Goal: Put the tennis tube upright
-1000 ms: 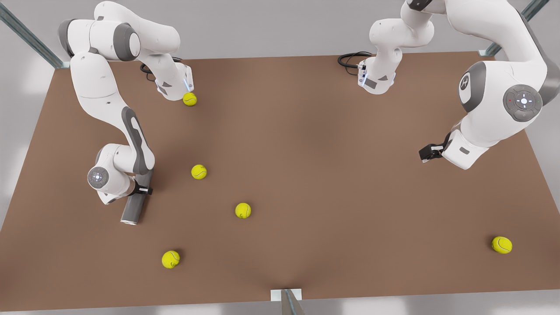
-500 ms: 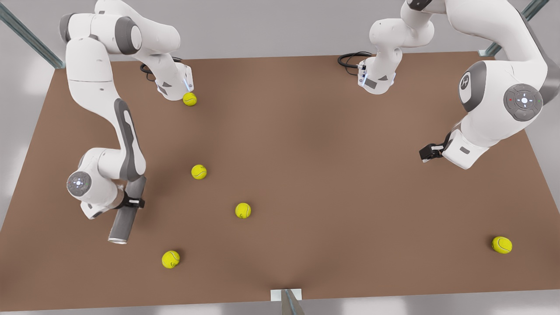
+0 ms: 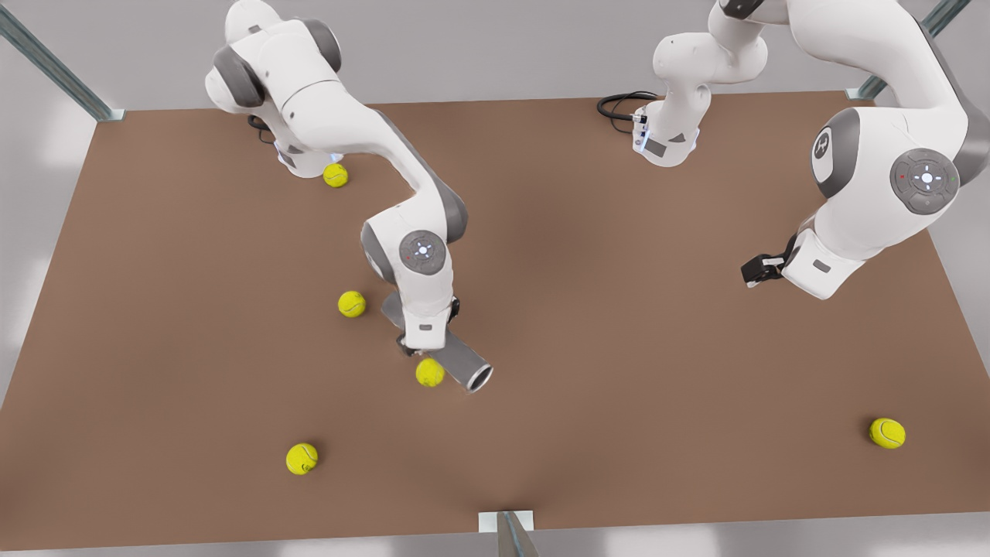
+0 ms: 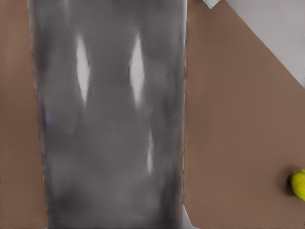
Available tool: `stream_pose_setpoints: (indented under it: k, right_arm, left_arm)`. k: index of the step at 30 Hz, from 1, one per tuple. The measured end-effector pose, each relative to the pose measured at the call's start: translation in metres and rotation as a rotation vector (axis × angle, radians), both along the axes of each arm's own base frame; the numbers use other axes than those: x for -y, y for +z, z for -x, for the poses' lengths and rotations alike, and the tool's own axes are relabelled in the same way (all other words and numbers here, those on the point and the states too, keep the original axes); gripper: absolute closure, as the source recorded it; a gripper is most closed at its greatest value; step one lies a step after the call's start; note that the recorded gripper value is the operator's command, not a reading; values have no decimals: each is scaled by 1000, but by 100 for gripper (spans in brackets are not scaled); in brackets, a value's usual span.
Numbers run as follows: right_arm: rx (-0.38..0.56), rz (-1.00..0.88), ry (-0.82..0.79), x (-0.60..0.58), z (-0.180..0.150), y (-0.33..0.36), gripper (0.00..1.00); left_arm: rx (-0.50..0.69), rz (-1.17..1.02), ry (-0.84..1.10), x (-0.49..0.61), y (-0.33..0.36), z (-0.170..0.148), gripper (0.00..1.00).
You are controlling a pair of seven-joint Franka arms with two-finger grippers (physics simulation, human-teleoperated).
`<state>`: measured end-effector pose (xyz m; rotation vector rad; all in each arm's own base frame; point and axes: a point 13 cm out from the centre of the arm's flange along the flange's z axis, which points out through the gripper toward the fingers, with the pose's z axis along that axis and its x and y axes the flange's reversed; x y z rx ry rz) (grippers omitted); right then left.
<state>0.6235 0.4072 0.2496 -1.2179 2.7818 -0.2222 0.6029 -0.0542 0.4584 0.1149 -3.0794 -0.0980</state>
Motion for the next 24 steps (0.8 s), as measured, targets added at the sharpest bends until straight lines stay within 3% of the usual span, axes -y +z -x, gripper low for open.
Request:
stream_pose_setpoints:
  k: [6, 13, 17, 24]
  right_arm:
    - [130, 50, 322, -59, -3, -11, 34]
    - [161, -34, 656, -186, 55, -49, 34]
    - [171, -41, 761, -225, 78, -79, 34]
    - [146, -24, 817, -226, 85, -143, 34]
  left_arm:
    - [-1, 0, 1, 0, -1, -1, 0]
    - [-2, 0, 1, 0, -2, -1, 0]
    - [-4, 0, 2, -1, -3, -1, 0]
    - [-3, 0, 2, -1, -3, -1, 0]
